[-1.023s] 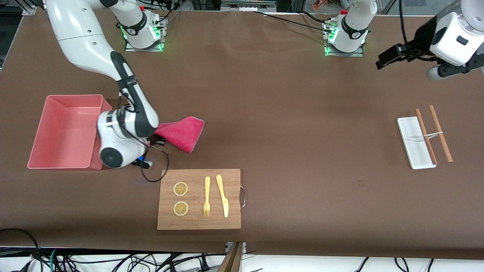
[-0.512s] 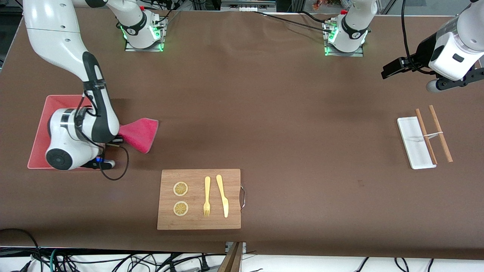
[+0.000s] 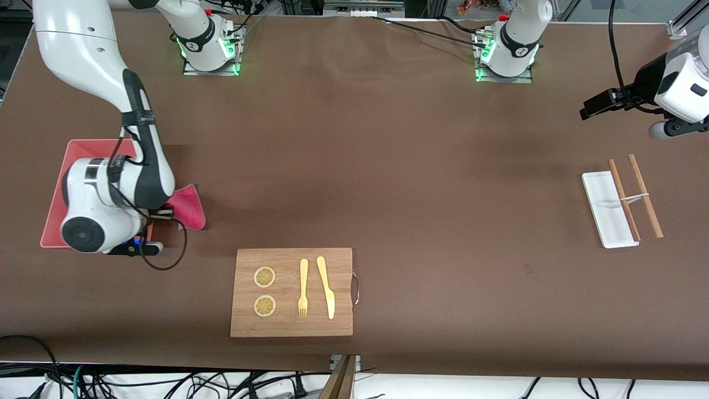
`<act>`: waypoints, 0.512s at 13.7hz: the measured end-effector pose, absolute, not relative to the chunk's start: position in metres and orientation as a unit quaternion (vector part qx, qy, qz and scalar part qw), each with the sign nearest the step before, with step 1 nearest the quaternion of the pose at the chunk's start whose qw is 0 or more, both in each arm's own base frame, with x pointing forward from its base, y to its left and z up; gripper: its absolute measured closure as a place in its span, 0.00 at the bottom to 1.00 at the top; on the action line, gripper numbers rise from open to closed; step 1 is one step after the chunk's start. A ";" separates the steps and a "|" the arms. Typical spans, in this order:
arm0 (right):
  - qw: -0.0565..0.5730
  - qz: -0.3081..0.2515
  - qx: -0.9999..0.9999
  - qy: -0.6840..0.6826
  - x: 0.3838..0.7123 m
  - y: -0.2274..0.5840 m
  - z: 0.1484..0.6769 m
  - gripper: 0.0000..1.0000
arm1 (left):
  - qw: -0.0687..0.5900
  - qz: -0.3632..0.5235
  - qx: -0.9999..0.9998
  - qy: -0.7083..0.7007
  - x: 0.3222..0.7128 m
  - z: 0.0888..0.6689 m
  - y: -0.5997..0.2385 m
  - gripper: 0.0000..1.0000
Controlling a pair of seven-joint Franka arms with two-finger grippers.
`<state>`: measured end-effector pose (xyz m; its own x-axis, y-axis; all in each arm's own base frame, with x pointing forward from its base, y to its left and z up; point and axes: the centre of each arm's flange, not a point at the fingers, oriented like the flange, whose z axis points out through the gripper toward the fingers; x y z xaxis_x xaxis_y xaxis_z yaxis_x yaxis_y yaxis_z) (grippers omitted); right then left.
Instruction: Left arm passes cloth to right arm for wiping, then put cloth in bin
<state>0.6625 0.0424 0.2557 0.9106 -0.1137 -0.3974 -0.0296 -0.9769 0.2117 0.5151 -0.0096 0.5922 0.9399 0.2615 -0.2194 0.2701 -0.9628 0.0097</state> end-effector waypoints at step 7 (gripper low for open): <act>0.108 -0.180 0.962 -0.175 0.639 0.194 0.217 0.98 | 0.022 -0.085 0.992 0.094 0.548 0.579 -0.005 0.00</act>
